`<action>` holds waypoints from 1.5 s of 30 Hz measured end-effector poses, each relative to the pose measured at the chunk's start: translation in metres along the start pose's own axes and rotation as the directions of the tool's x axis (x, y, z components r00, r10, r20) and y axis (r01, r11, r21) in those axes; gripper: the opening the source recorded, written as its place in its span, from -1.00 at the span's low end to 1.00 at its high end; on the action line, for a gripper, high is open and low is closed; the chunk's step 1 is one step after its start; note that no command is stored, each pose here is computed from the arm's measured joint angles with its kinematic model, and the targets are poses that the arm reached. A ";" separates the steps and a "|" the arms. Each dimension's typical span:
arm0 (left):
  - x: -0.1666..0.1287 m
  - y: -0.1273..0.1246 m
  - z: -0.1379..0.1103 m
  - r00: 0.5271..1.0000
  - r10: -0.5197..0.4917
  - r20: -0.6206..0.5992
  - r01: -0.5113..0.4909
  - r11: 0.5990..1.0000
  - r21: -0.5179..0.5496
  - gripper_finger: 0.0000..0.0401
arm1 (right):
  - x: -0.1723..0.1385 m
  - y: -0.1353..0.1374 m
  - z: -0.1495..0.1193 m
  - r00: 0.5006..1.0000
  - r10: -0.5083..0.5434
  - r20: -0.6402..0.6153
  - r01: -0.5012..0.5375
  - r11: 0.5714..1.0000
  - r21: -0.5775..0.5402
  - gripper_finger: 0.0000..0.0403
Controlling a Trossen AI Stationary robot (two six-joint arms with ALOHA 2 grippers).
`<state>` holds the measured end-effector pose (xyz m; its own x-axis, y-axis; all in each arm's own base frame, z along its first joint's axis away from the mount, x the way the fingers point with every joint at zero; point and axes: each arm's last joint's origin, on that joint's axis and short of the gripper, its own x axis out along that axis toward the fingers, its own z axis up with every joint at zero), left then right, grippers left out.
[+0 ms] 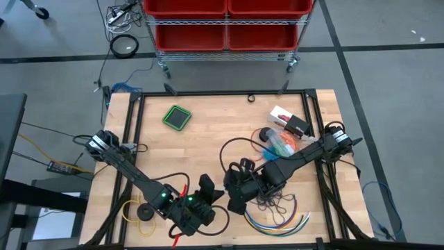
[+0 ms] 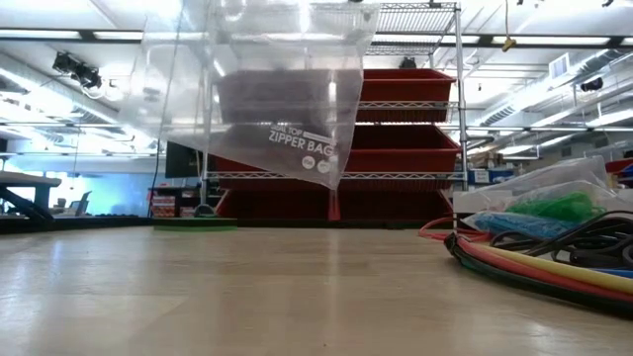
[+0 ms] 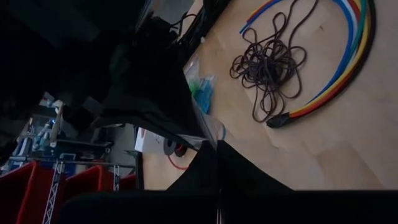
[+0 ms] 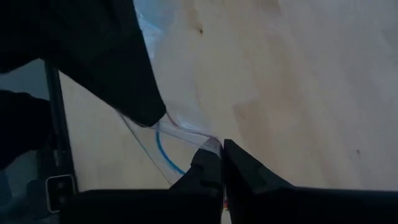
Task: Sort rubber bands
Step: Open the transparent zip bag
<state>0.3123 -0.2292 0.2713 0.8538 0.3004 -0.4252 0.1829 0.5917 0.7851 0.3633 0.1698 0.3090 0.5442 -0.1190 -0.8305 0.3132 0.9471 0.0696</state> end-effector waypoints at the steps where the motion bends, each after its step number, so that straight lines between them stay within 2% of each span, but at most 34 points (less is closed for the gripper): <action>1: 0.000 0.000 0.000 1.000 -0.002 0.000 0.002 1.000 0.001 -1.00 | 0.000 0.000 0.000 1.000 -0.003 0.004 0.003 1.000 -0.018 -1.00; 5: -0.001 -0.002 -0.001 1.000 -0.016 -0.001 0.016 1.000 0.012 -1.00 | -0.002 0.007 -0.001 0.999 0.034 0.027 -0.031 0.995 -0.097 -1.00; 10: -0.001 -0.002 -0.001 1.000 -0.019 0.000 0.019 1.000 0.014 -1.00 | -0.003 0.010 -0.001 0.998 0.047 0.036 -0.042 0.990 -0.138 -0.97; 20: -0.002 -0.002 0.000 1.000 -0.023 0.002 0.023 1.000 0.016 -1.00 | -0.009 0.024 -0.008 0.993 0.106 0.056 -0.088 0.960 -0.266 -0.70; 31: -0.001 0.001 0.006 0.999 0.011 0.044 -0.011 1.000 0.010 -1.00 | -0.011 0.030 -0.005 0.981 0.165 0.098 -0.125 0.938 -0.324 -0.68; 45: -0.001 0.003 0.009 0.997 0.020 0.068 -0.020 1.000 0.007 -1.00 | -0.007 0.032 -0.007 0.975 0.209 0.075 -0.174 0.929 -0.325 -0.69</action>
<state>0.3159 -0.2344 0.2783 0.8884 0.2605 -0.3779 0.1689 0.5800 0.7969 0.3641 0.2034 0.3136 0.6541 0.0596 -0.7541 -0.0569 0.9979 0.0295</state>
